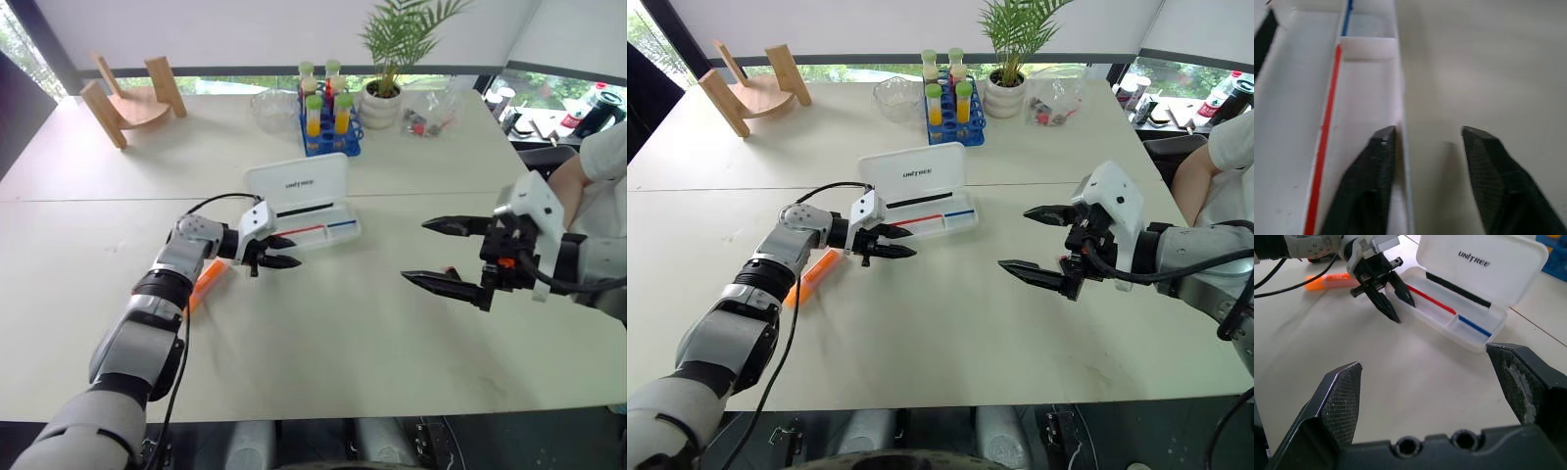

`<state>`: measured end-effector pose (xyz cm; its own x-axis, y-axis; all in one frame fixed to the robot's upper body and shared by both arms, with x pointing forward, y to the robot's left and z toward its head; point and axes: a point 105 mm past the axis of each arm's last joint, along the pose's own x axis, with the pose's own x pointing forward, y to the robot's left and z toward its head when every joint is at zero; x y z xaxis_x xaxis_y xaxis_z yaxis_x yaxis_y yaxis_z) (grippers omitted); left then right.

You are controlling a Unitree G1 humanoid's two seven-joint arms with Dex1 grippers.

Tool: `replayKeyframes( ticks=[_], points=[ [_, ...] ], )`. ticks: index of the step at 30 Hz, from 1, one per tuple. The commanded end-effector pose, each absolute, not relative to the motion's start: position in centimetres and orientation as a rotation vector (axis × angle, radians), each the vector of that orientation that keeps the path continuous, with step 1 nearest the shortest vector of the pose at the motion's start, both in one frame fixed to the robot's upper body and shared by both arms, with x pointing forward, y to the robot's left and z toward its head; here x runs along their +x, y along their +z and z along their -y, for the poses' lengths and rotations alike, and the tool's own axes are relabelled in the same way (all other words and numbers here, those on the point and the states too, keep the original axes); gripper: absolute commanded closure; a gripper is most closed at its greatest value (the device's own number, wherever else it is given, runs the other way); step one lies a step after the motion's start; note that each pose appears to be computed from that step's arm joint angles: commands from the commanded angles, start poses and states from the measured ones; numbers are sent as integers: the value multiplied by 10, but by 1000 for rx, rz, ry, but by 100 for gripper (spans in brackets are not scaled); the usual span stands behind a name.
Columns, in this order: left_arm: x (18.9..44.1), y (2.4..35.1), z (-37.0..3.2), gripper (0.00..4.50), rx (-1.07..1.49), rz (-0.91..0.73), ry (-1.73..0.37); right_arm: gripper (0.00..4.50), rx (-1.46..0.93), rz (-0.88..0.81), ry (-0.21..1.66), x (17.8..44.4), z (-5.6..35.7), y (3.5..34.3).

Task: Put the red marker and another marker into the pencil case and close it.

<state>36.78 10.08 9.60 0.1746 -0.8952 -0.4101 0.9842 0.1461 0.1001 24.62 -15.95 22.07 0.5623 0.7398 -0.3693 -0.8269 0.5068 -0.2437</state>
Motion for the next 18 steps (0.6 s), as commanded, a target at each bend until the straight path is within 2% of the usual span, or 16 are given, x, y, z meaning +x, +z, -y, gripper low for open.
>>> replayKeyframes(
  ticks=[1,6,10,15,18],
  points=[
    [360,99,-97,445,404,-283,-1435,0,-436,-181,943,248,161,229],
    [341,103,-95,445,456,-280,-1529,0,-439,-174,945,250,163,229],
    [308,96,-95,445,496,-292,-1622,0,-437,-166,952,253,164,229],
    [282,88,-97,445,482,-325,-1623,0,-435,-166,965,254,164,227],
    [275,86,-97,445,457,-336,-1591,0,-435,-170,970,254,165,225]
  ],
)
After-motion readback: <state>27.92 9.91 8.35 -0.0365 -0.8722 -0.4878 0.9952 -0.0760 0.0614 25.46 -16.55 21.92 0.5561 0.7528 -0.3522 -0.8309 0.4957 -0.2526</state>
